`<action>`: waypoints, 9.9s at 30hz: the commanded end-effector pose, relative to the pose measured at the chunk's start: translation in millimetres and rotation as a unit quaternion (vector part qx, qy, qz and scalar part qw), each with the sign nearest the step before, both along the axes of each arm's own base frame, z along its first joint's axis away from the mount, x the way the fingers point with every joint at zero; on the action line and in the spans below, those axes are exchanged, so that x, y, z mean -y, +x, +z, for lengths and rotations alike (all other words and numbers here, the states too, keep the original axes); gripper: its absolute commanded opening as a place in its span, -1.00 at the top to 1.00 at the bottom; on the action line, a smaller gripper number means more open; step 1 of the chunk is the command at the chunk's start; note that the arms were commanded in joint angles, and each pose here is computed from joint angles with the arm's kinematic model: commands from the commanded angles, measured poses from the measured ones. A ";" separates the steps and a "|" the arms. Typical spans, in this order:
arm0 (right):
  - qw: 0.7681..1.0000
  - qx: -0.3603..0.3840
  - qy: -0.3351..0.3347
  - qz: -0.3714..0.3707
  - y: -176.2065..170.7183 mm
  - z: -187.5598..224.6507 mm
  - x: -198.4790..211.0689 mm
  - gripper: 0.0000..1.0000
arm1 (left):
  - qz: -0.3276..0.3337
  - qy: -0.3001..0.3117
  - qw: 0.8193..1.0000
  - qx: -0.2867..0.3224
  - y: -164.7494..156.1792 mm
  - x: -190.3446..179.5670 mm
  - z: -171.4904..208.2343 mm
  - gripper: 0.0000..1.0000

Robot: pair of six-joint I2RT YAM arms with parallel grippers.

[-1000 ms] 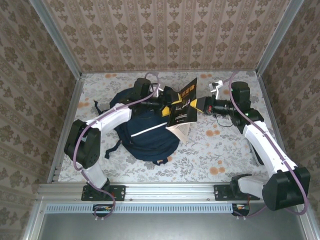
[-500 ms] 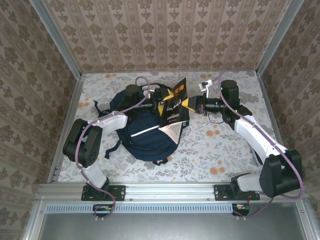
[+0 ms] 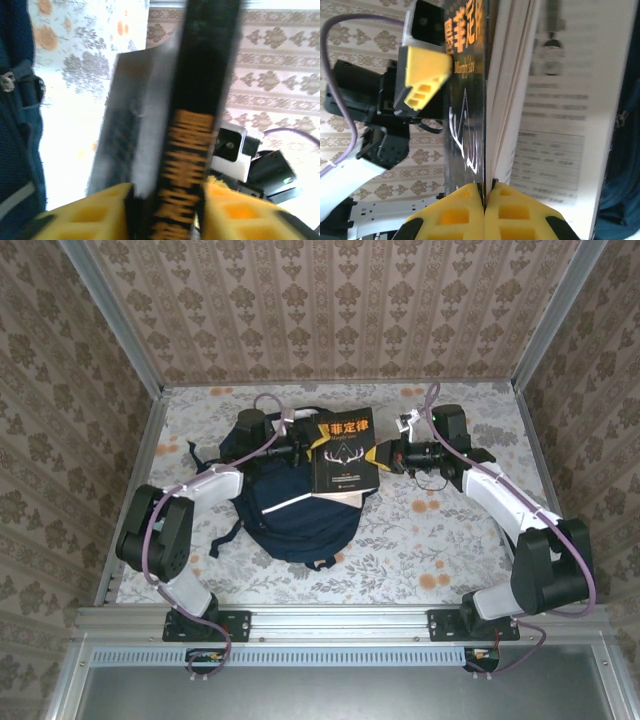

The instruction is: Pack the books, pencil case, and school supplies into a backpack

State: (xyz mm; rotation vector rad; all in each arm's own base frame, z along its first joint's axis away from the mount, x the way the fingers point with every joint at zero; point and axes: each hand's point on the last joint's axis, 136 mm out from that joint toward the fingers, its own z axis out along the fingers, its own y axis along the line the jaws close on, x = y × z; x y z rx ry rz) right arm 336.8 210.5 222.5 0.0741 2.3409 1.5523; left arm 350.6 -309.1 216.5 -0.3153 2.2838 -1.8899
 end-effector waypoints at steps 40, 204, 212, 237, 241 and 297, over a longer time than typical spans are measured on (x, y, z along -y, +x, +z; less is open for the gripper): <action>0.924 -0.140 0.258 -0.243 25.0 34.3 -48.4 -0.96 | 0.305 -0.003 0.950 0.066 45.9 -52.3 100.1 0.79; 0.962 0.071 0.129 -0.228 81.2 -34.8 -91.9 0.88 | 0.066 0.549 0.703 0.448 0.7 29.5 121.4 0.83; 0.963 0.012 0.099 -0.252 97.5 -71.2 -94.1 0.63 | 0.066 0.545 0.710 0.441 2.9 25.6 119.3 0.83; 0.955 -0.120 -0.031 -0.271 -0.6 -100.3 -8.9 -0.09 | 0.033 0.510 0.765 0.391 11.7 30.2 80.5 0.73; 0.948 -0.139 -0.084 -0.275 -1.4 -113.8 -5.4 -0.07 | 0.028 0.507 0.769 0.389 10.2 29.7 79.9 0.72; 0.942 -0.143 -0.078 -0.294 -26.9 -117.1 49.2 0.12 | 0.099 0.471 0.855 0.192 19.2 -63.5 18.1 -0.13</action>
